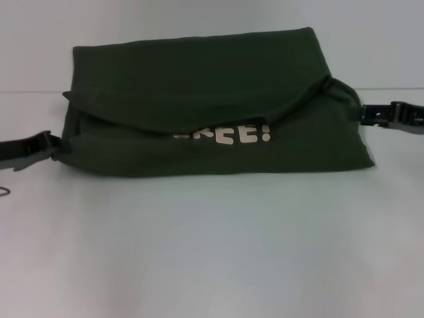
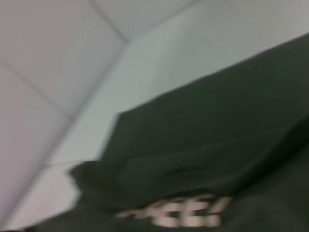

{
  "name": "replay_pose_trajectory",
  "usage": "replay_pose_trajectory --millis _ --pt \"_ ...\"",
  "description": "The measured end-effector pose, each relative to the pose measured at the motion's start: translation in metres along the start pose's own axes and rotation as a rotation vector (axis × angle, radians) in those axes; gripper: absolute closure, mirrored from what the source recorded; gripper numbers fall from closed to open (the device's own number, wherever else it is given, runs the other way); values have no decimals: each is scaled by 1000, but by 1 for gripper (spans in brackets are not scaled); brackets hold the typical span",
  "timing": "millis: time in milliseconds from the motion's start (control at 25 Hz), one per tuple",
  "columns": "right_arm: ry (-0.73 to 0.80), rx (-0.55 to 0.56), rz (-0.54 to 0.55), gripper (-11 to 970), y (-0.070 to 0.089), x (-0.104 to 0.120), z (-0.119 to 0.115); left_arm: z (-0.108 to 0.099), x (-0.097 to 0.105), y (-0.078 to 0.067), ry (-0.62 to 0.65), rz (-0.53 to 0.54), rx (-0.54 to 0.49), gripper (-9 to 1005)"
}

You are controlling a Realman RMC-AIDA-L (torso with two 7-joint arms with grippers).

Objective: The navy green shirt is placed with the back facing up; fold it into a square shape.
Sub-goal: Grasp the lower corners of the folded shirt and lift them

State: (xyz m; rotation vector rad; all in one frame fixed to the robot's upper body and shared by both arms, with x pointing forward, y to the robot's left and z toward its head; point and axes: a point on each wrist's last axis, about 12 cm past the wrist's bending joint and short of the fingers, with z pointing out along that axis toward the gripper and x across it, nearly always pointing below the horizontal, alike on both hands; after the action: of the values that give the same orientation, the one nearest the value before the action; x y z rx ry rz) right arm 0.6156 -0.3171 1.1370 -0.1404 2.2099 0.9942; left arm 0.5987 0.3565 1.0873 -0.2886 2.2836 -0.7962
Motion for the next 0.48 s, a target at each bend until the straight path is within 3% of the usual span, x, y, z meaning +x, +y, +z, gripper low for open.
replay_pose_trajectory --millis 240,480 --pt "87 226 -50 468 -7 -30 9 -3 -8 1 -33 -47 0 981" --pt "168 327 -87 467 0 -39 28 -1 -6 -1 -34 -52 5 981"
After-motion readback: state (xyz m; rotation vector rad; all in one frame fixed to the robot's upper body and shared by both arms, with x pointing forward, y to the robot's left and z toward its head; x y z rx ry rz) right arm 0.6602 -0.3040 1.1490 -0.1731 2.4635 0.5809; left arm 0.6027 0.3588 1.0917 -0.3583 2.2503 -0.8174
